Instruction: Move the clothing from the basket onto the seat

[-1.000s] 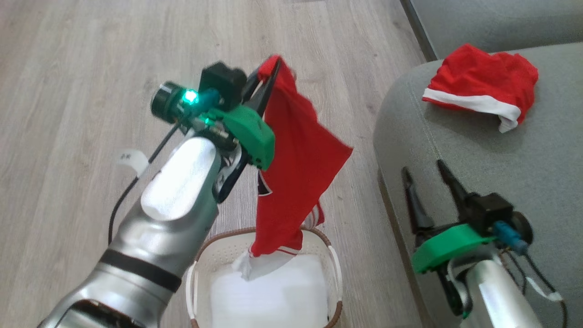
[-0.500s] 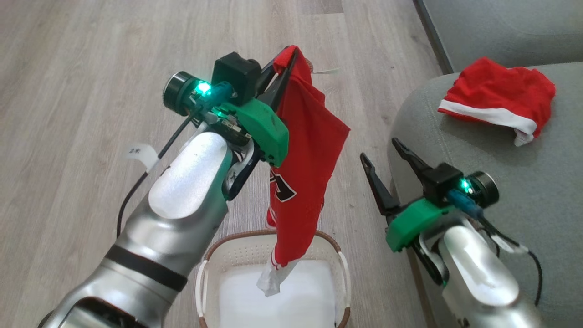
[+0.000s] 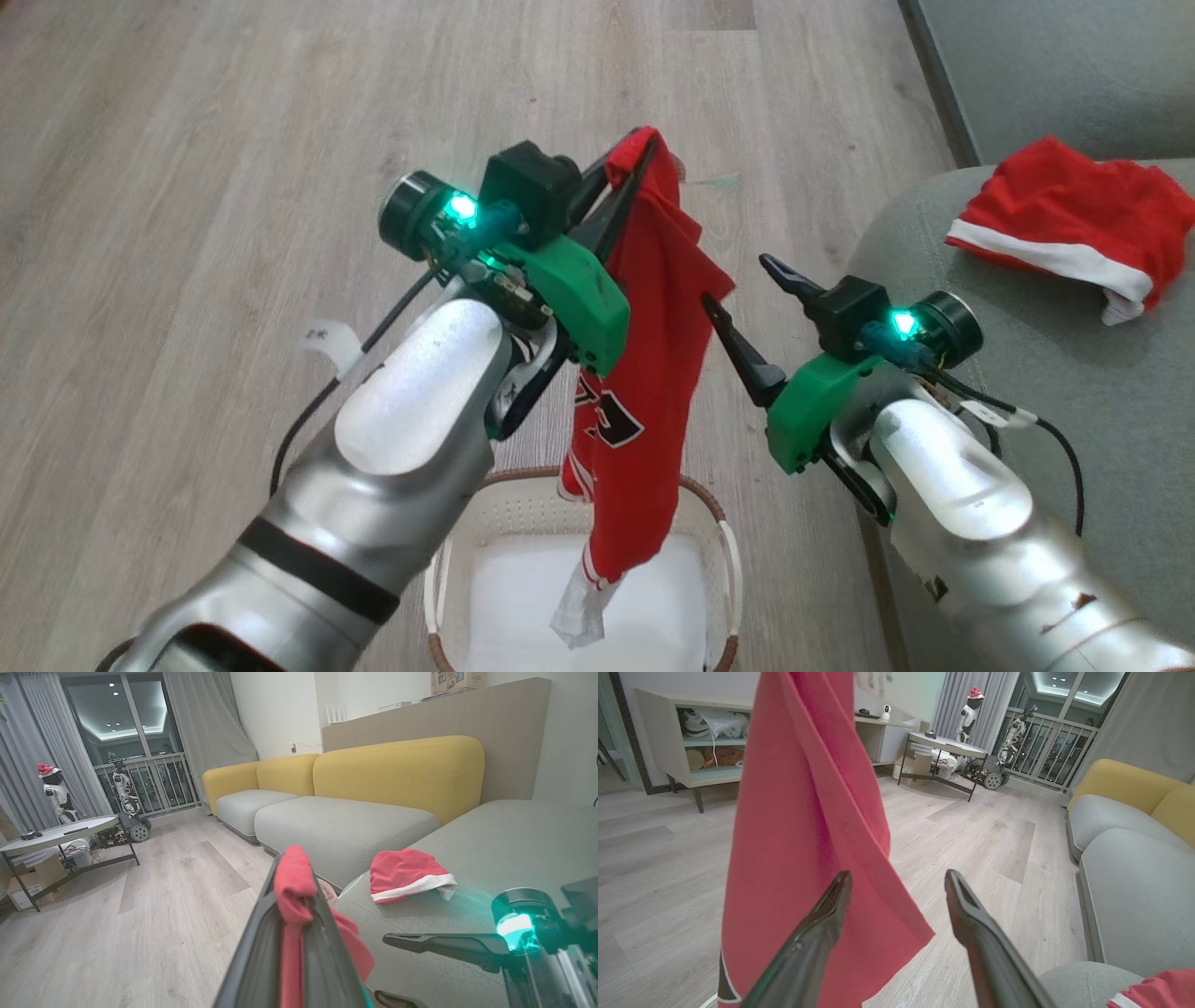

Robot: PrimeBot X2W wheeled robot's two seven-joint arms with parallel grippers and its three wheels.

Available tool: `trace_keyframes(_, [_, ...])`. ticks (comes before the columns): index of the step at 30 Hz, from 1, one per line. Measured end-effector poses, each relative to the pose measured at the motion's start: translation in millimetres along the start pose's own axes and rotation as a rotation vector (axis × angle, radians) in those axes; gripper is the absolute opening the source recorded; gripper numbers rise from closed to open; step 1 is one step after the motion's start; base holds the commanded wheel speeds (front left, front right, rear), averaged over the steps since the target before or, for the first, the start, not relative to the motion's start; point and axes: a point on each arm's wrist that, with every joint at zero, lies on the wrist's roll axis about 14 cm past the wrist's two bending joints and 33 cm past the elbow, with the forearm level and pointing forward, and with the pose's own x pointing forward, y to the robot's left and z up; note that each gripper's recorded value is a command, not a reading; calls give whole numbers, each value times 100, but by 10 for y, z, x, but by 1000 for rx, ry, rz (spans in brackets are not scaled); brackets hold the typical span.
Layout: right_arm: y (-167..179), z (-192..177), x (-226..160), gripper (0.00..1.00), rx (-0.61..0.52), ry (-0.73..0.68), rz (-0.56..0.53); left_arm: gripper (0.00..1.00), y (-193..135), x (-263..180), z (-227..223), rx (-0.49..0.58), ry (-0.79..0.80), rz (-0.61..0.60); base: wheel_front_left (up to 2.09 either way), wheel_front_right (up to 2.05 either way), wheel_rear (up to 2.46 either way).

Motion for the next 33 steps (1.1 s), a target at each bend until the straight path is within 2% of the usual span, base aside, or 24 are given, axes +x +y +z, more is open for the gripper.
trace_keyframes(13, [320, -141, 198, 100, -60, 98, 148, 0, -94, -96, -16, -13, 6, -17, 0, 0, 0])
trace_keyframes(14, [343, -159, 202, 69, -53, 106, 154, 0, -92, -102, -13, -15, 5, -16, 0, 0, 0])
trace_keyframes(15, [365, -173, 207, 49, -45, 113, 160, 0, -89, -107, -9, -18, 4, -15, 0, 0, 0])
trace_keyframes(16, [390, -183, 213, 49, -36, 118, 166, 0, -89, -112, -5, -18, 3, -14, 0, 0, 0])
trace_keyframes(17, [414, -196, 215, 30, -30, 123, 172, 0, -85, -117, -6, -17, 3, -12, 0, 0, 0])
trace_keyframes(18, [437, -211, 213, 7, -24, 128, 177, 0, -74, -122, -7, -16, 4, -5, 0, 0, 0])
trace_keyframes(19, [454, -223, 211, 0, -14, 132, 180, 0, -67, -128, -14, -17, 5, -2, 0, 0, 0])
trace_keyframes(26, [372, -147, 198, 0, 59, 113, 147, 0, 57, -247, -273, -73, 48, 64, 0, 0, 0])
trace_keyframes(27, [325, -96, 207, 0, 61, 99, 138, 14, 75, -264, -305, -84, 48, 73, 0, 0, 0])
trace_keyframes(28, [272, -42, 215, 0, 61, 85, 127, 39, 100, -281, -339, -97, 48, 87, 0, 0, 0])
trace_keyframes(29, [272, -42, 215, 0, 61, 85, 127, 57, 100, -281, -339, -97, 48, 87, 0, 0, 0])
trace_keyframes(30, [210, 7, 220, 0, 61, 73, 115, 91, 113, -302, -381, -105, 50, 95, 0, 0, 0])
trace_keyframes(31, [150, 46, 220, 0, 56, 64, 103, 100, 116, -321, -436, -108, 61, 102, 0, 0, 0])
trace_keyframes(33, [23, 106, 203, 0, 54, 50, 76, 100, 82, -354, -540, -124, 77, 103, 0, 0, 0])
